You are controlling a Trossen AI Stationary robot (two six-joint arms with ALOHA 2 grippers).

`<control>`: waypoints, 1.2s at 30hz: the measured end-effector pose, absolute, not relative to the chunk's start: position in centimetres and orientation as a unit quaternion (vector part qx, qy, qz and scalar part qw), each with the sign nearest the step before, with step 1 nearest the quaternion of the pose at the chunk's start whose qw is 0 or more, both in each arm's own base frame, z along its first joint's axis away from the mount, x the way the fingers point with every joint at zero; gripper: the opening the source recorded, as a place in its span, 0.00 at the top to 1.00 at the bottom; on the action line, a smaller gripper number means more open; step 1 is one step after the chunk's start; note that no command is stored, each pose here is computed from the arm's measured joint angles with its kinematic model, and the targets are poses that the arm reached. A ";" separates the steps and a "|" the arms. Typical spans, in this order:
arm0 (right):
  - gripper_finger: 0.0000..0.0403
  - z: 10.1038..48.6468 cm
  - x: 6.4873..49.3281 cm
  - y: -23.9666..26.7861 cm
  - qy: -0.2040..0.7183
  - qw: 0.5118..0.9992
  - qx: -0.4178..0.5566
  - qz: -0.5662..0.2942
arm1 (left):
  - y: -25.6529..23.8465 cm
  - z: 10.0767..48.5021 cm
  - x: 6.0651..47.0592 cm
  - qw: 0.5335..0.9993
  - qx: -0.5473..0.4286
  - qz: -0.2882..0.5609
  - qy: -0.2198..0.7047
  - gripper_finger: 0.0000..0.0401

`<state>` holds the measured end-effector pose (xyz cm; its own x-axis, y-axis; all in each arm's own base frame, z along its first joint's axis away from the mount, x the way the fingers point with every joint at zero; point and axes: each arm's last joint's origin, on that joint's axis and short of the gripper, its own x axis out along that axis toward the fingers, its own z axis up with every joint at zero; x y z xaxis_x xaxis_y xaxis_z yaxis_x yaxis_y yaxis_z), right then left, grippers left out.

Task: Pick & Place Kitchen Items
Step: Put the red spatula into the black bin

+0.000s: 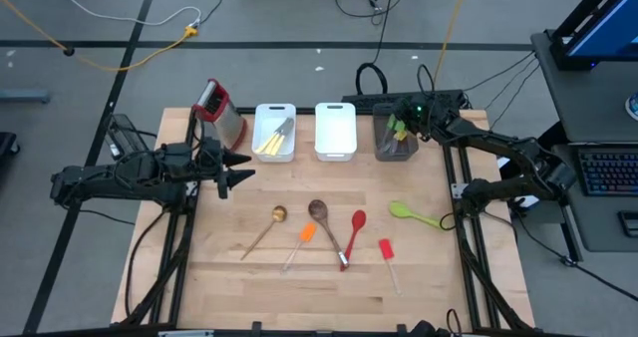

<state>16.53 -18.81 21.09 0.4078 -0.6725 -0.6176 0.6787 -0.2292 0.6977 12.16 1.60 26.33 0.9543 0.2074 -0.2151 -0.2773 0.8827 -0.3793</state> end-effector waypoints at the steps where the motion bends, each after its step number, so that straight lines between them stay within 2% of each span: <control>1: 0.49 21.1 16.5 -18.8 0.001 0.621 0.565 -0.543 | 1.6 26.3 12.2 0.967 -0.206 0.125 0.084 0.33; 5: 0.50 21.8 16.6 -18.6 0.001 0.643 0.570 -0.511 | 1.6 26.3 12.2 0.967 -0.206 0.125 0.085 0.33; 11: 0.58 23.9 17.4 -17.8 -0.010 0.723 0.550 -0.418 | 1.6 26.3 12.2 0.967 -0.206 0.126 0.085 0.33; 15: 0.71 25.0 18.2 -16.4 0.000 0.767 0.533 -0.357 | 1.6 26.3 12.2 0.968 -0.202 0.125 0.085 0.33; 21: 0.97 25.5 20.2 -13.2 0.043 0.808 0.518 -0.278 | 1.6 26.3 12.2 0.970 -0.190 0.124 0.087 0.33; 30: 0.99 25.5 23.0 -7.3 0.117 0.835 0.515 -0.157 | 1.6 26.3 12.1 0.972 -0.180 0.124 0.091 0.33; 36: 1.00 24.8 23.6 -3.4 0.195 0.816 0.534 -0.105 | 1.6 26.3 12.1 0.972 -0.177 0.124 0.092 0.33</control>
<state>23.59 -3.41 24.79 0.9020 0.0374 -0.4302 0.3793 0.4073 0.8308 12.14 1.60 26.26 0.9525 0.2082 -0.2221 -0.2732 0.9065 -0.3218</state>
